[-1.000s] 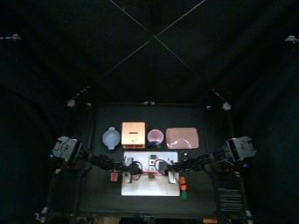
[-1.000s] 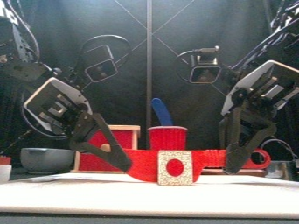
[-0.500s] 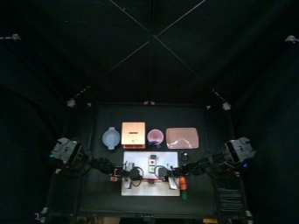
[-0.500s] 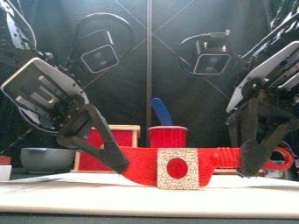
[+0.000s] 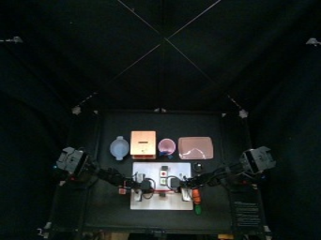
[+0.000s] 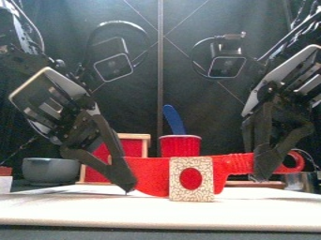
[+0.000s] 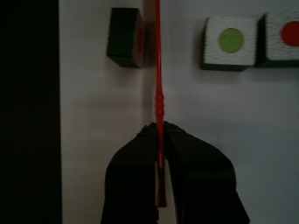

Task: Cut the sushi into 4 pieces with the knife
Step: Cut the sushi into 4 pieces

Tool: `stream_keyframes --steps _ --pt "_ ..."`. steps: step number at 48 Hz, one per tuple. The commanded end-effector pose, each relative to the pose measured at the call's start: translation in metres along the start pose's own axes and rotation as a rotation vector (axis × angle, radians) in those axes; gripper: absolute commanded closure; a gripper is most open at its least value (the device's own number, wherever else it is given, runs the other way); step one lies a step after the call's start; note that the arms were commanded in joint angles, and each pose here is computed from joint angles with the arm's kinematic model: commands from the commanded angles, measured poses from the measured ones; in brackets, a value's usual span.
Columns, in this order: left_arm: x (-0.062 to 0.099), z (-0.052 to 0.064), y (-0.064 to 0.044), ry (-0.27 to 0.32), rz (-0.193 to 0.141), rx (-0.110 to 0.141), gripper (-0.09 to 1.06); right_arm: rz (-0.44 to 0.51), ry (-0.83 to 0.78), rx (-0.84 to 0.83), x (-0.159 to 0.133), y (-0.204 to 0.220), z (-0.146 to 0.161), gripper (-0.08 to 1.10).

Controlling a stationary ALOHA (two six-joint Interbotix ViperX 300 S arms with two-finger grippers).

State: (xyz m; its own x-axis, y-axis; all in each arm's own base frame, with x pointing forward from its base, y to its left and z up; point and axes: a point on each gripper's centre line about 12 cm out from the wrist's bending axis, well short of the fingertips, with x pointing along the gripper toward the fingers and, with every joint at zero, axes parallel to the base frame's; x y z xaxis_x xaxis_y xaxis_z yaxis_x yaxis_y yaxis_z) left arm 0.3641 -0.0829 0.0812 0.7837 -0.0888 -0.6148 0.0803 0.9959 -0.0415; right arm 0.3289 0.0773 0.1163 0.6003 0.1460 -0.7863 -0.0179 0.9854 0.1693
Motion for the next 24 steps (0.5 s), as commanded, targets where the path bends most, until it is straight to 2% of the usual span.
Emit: stream_keyframes --steps 1,6,11,19,24 --pt "-0.011 0.026 0.005 -0.087 0.003 0.002 0.31 0.011 -0.046 -0.002 -0.024 0.001 0.008 0.94" --pt "-0.022 0.040 0.009 -0.142 0.004 0.013 0.31 0.008 -0.025 0.007 -0.038 -0.002 0.000 0.94" --pt "-0.033 0.048 0.012 -0.179 0.002 0.032 0.31 0.008 -0.005 0.018 -0.059 -0.004 -0.012 0.94" --pt "-0.057 0.056 0.020 -0.238 0.015 0.025 0.31 0.004 0.071 0.099 -0.093 -0.015 -0.039 0.93" --pt "-0.070 0.053 0.026 -0.273 0.028 0.017 0.31 0.001 0.130 0.191 -0.113 -0.025 -0.063 0.92"
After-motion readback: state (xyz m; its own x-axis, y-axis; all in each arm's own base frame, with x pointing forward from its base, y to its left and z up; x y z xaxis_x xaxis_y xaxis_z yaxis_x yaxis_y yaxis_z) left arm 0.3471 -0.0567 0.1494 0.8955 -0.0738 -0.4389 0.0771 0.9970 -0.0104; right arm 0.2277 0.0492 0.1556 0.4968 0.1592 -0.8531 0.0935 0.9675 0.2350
